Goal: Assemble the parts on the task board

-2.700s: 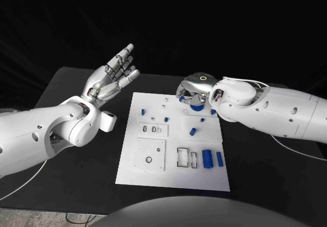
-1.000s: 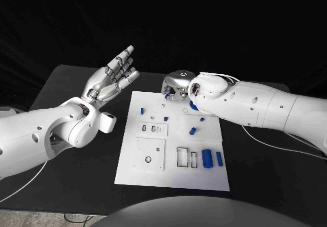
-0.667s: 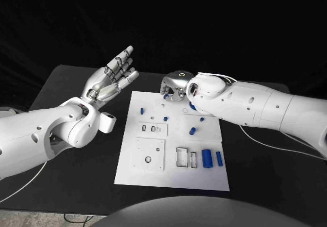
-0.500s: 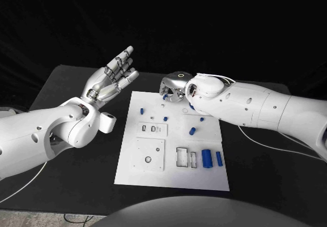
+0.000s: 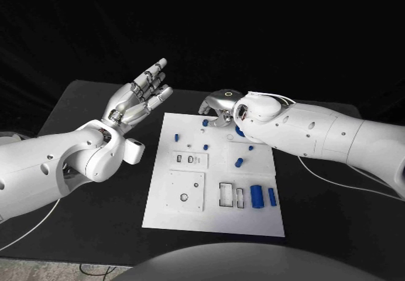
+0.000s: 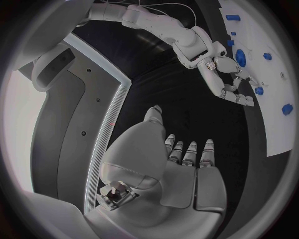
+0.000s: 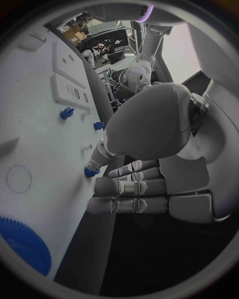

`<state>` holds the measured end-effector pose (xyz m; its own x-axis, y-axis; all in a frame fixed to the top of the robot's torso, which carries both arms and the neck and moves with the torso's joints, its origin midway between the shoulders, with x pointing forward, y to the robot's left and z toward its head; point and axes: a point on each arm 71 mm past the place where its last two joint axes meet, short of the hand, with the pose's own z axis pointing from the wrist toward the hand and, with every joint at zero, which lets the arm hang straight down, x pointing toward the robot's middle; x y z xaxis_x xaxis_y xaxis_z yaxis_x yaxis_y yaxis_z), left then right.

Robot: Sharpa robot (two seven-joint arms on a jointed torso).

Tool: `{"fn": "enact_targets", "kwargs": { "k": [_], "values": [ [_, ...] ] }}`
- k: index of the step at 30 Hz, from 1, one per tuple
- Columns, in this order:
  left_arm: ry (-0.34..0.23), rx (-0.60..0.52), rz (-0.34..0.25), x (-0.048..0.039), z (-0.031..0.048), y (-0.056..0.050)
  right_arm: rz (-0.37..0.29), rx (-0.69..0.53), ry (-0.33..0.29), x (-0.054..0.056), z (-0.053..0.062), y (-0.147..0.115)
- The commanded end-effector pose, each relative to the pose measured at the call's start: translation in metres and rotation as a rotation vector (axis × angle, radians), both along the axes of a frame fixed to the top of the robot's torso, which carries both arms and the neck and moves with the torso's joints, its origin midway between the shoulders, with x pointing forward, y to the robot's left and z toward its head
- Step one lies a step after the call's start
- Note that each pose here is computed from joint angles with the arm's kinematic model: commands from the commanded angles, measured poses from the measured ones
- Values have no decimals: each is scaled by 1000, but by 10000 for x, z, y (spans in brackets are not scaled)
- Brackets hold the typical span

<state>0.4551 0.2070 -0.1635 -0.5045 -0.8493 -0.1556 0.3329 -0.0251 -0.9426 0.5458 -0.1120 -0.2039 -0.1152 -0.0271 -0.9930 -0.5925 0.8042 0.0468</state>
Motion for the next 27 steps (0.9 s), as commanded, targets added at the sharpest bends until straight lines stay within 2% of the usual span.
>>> {"fn": "enact_targets", "kwargs": {
  "k": [1, 5, 6, 11, 14, 16, 19, 23, 27],
  "values": [
    [7, -14, -16, -5, 3, -6, -12, 18, -20, -2, 50, -68],
    [8, -12, -12, -7, 1, 14, -25, 59, -41, -24, 219, -208],
    [9, -12, -12, -8, 1, 15, -25, 61, -43, -26, 230, -216],
    [11, -10, -9, -11, -3, 32, -49, 106, -65, -109, 519, -457],
    [14, -9, -8, -12, -7, 37, -70, 105, -55, -159, 602, -598],
    [16, -8, -9, -12, -10, 36, -87, 89, -33, -181, 607, -690],
    [17, -8, -12, -11, -14, 30, -113, 62, 4, -203, 557, -801],
    [22, -7, -18, -10, -28, 17, -156, 33, 54, -236, 404, -960],
    [26, -6, -21, -14, -44, 16, -183, 21, 73, -263, 278, -1060]
  ]
}}
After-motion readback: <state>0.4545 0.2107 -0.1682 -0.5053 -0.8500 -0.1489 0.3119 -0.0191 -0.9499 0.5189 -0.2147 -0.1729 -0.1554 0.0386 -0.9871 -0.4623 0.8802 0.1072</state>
